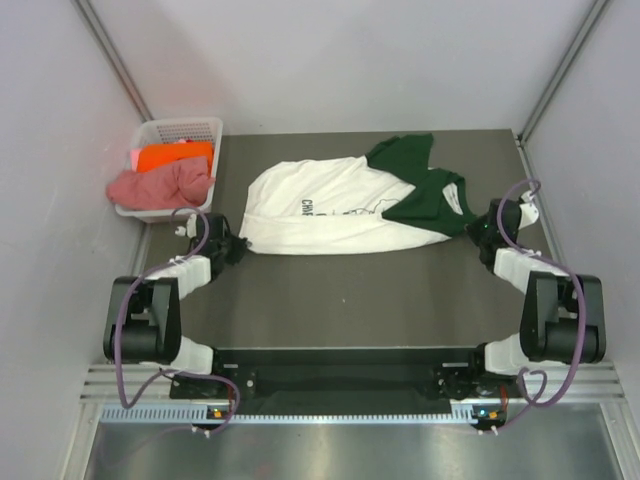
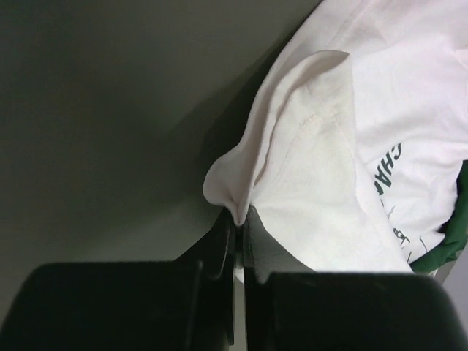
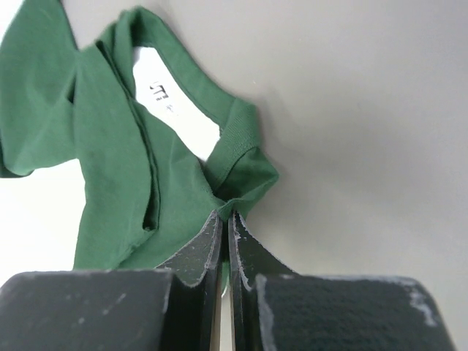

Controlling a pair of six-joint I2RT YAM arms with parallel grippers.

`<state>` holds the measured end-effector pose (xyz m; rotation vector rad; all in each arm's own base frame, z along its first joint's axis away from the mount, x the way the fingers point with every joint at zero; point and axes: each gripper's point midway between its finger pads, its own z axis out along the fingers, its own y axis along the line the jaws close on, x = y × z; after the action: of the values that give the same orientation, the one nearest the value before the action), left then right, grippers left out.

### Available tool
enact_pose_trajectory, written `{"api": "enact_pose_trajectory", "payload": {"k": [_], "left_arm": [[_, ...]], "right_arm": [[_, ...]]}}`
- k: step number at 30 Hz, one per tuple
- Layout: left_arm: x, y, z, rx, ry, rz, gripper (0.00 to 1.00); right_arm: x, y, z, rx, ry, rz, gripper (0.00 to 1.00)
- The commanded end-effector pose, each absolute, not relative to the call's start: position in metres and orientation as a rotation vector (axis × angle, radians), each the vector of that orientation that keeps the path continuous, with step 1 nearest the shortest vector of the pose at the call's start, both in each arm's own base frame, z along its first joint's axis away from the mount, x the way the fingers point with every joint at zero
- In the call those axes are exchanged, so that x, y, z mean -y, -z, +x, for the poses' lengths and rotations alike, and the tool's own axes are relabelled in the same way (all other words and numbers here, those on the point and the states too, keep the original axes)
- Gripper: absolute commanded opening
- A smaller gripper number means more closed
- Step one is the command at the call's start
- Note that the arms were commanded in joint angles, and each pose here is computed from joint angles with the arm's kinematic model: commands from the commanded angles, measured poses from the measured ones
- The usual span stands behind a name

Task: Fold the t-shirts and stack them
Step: Fold the tshirt

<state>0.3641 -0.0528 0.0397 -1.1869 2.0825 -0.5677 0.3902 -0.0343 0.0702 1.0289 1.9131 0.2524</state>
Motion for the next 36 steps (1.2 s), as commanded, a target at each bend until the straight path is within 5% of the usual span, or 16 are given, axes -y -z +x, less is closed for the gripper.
{"api": "enact_pose_trajectory", "payload": {"k": [1,2,3,5,7,15,31,35,36], "left_arm": [[0.039,-0.065,0.365,-2.062,0.472,-1.152,0.0],[0.04,-0.064,0.361,-2.093,0.461,-1.142,0.05],[0.04,-0.063,0.356,-2.122,0.449,-1.148,0.2],[0.039,-0.061,0.351,-2.145,0.42,-1.151,0.61],[0.038,-0.06,0.341,-2.16,0.405,-1.154,0.67],[0.045,-0.062,0.32,-2.119,0.453,-1.124,0.59],[0.062,-0.044,0.353,-2.13,0.432,-1.153,0.49],[0.06,-0.037,0.359,-2.096,0.437,-1.182,0.41],[0.061,-0.037,0.361,-2.09,0.444,-1.183,0.29]], "right_arm": [[0.047,-0.098,0.391,-1.841,-0.204,1.01,0.0],[0.048,-0.103,0.388,-1.832,-0.2,1.009,0.0],[0.047,-0.104,0.387,-1.834,-0.2,1.006,0.0],[0.048,-0.106,0.383,-1.831,-0.195,1.007,0.0],[0.049,-0.105,0.38,-1.832,-0.187,1.005,0.0],[0.046,-0.096,0.381,-1.854,-0.195,1.004,0.0],[0.041,-0.091,0.38,-1.851,-0.233,0.992,0.0],[0.04,-0.091,0.38,-1.855,-0.235,0.99,0.0],[0.04,-0.09,0.378,-1.857,-0.232,0.99,0.0]]}}
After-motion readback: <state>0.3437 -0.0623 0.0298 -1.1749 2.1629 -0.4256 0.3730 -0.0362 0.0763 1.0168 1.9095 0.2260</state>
